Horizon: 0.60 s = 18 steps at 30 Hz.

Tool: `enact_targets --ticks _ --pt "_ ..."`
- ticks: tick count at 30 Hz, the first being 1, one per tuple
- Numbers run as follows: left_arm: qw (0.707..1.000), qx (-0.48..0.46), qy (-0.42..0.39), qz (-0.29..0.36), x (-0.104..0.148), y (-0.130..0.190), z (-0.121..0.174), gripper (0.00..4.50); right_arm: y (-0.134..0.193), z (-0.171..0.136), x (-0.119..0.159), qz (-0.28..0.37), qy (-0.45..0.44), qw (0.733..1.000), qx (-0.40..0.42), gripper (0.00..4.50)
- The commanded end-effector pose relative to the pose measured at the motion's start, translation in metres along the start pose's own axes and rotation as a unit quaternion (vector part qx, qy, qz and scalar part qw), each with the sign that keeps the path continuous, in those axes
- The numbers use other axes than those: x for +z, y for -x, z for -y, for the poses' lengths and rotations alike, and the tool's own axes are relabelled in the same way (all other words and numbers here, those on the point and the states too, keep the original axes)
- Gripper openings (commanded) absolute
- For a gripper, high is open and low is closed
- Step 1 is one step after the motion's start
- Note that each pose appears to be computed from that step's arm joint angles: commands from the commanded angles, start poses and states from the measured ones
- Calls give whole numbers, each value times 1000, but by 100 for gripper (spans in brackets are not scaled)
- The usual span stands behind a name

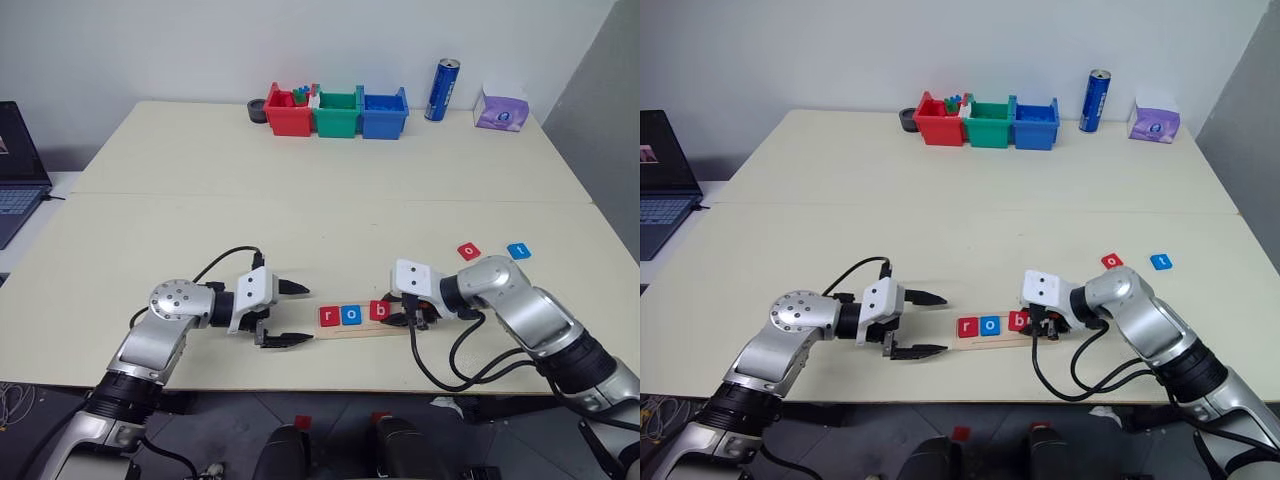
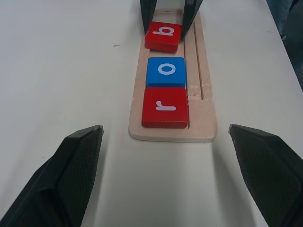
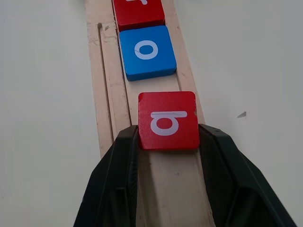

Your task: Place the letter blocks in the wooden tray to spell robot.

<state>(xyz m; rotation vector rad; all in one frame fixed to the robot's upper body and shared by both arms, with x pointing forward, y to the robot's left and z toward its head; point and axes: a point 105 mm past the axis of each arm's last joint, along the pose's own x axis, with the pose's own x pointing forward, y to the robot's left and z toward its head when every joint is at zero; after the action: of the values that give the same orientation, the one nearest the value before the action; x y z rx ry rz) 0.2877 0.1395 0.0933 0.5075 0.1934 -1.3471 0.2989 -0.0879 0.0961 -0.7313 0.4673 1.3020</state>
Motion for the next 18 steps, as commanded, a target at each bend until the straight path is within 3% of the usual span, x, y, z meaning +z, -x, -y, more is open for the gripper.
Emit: enact_targets --ticks 1,18 --pt "1000 -3 -26 9 10 -2 -2 450 3 3 13 8 34 999 1 147" --pt "1000 -4 -26 11 6 -5 0 450 4 2 18 -2 44 999 19 147"
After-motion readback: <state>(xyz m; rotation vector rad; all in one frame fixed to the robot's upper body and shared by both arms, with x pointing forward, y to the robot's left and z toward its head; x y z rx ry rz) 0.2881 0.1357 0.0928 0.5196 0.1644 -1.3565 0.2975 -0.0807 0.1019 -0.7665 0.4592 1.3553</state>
